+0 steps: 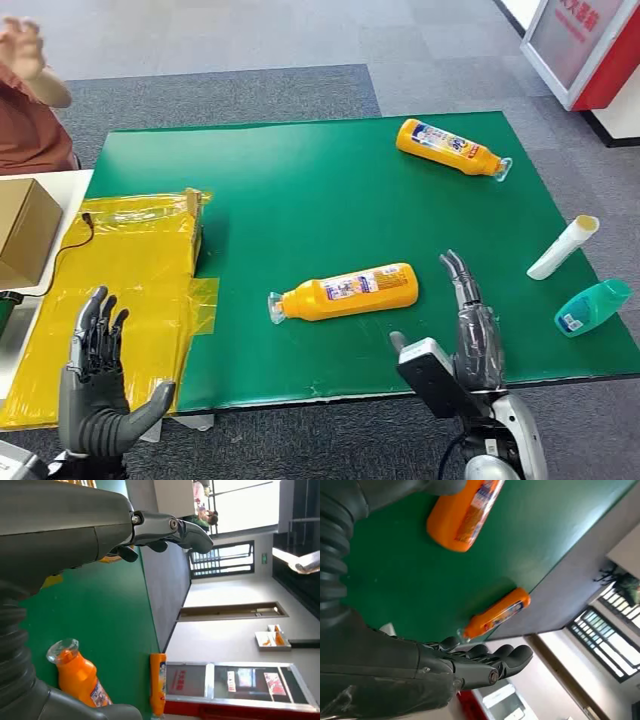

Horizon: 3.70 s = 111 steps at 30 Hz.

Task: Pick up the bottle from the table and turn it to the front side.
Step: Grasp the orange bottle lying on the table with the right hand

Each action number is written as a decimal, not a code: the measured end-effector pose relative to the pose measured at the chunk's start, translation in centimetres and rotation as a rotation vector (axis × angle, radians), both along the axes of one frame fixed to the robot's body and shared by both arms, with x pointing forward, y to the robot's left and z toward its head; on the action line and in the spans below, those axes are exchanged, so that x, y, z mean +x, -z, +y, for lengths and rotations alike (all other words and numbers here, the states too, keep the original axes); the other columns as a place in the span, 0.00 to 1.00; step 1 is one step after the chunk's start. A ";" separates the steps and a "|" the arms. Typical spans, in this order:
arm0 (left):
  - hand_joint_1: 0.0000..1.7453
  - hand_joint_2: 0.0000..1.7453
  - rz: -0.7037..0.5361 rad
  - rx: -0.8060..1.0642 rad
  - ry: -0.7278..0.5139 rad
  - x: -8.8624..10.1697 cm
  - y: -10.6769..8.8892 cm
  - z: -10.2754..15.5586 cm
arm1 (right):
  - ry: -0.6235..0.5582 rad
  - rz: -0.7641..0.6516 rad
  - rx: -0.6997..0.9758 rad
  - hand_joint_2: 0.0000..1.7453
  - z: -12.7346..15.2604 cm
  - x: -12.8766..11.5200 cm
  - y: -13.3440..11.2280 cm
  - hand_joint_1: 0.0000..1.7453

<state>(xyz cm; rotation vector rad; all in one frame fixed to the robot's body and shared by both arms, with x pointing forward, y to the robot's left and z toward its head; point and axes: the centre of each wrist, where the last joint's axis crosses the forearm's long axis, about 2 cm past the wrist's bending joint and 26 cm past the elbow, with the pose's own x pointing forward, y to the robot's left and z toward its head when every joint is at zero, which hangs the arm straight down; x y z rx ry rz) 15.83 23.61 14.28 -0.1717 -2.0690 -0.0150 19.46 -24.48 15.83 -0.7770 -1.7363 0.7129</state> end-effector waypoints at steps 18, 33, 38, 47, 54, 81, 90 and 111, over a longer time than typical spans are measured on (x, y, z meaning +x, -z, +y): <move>0.00 1.00 -0.116 0.014 0.149 4.3 -3.7 -2.8 | -0.048 0.201 -0.310 1.00 2.5 7.2 3.1 0.00; 0.00 1.00 -0.169 0.033 0.306 6.5 -5.5 -5.7 | -0.003 0.235 -0.567 1.00 3.0 12.4 4.4 0.00; 0.00 1.00 -0.164 0.034 0.338 7.0 -5.5 -6.2 | 0.004 0.213 -0.674 1.00 3.3 13.4 5.0 0.00; 0.00 1.00 -0.198 0.082 0.378 7.6 -5.8 -6.8 | -0.005 0.226 -0.779 1.00 3.5 14.2 6.2 0.00; 0.00 1.00 -0.207 0.085 0.381 7.8 -5.8 -6.9 | -0.015 0.248 -0.811 1.00 3.3 14.4 6.8 0.00; 0.00 1.00 -0.230 0.042 0.392 9.0 -5.4 -6.6 | -0.273 0.427 -1.115 1.00 -1.1 20.3 5.7 0.99; 0.00 1.00 -0.214 0.041 0.394 9.1 -5.0 -6.6 | -0.286 0.436 -1.153 1.00 -1.8 20.6 5.6 1.00; 0.00 1.00 -0.256 0.102 0.306 9.5 -4.9 -5.5 | -0.621 0.487 0.417 1.00 -2.3 17.3 5.3 1.00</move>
